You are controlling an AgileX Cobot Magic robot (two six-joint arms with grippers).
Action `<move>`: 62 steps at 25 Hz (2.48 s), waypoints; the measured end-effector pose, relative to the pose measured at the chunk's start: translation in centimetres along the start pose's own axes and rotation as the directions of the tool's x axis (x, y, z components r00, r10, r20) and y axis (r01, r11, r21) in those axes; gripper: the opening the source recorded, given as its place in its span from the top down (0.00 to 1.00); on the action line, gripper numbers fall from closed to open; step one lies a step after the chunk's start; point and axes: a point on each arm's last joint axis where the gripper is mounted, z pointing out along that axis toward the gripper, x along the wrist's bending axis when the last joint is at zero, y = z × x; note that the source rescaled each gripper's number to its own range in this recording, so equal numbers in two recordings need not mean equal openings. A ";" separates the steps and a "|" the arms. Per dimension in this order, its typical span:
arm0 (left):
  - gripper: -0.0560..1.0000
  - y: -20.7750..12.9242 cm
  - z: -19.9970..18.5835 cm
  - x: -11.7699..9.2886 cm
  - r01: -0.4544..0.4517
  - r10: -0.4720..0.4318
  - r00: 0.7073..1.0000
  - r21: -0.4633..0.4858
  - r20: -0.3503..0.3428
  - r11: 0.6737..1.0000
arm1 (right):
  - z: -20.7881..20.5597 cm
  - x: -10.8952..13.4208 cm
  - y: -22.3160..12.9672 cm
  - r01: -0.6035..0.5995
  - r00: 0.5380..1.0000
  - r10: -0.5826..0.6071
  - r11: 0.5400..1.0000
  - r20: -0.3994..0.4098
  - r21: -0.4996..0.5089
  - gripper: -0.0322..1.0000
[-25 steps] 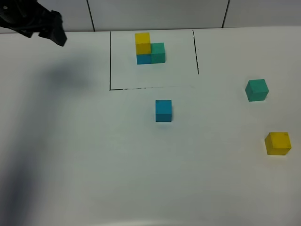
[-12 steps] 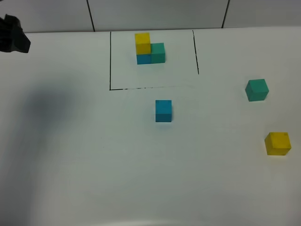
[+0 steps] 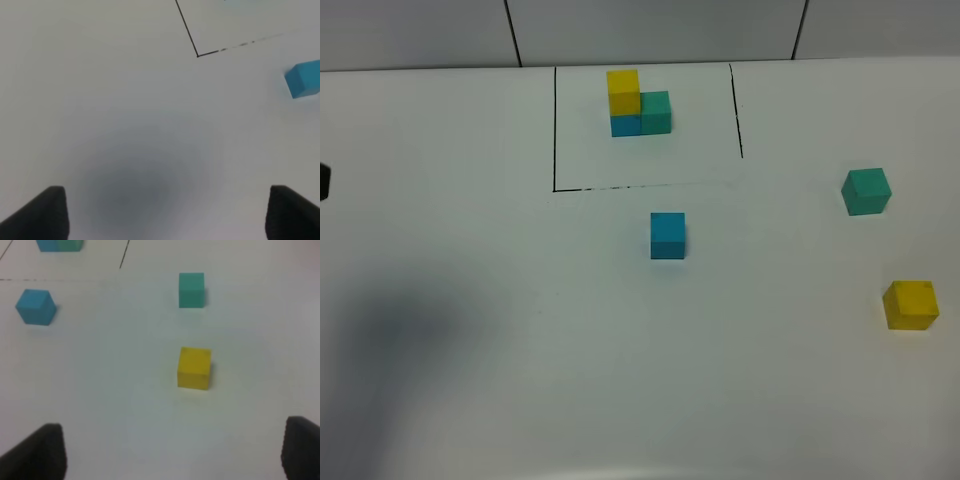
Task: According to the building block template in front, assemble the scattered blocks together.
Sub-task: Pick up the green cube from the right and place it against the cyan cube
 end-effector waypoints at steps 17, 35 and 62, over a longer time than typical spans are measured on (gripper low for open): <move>0.31 -11.1 -5.0 -2.1 0.024 -0.028 0.999 -0.200 -0.017 0.979 | 0.0 0.0 0.0 0.000 1.000 0.000 1.000 0.000 0.000 0.25; 0.31 -19.3 -3.1 -3.3 0.024 -0.025 1.000 -0.264 -0.001 0.964 | 0.0 0.0 0.0 0.000 1.000 0.000 1.000 0.000 0.000 0.25; 0.31 -20.1 -3.6 -3.5 0.055 -0.062 0.998 -0.317 -0.011 0.947 | 0.0 0.0 0.0 0.000 1.000 0.000 1.000 0.000 0.000 0.25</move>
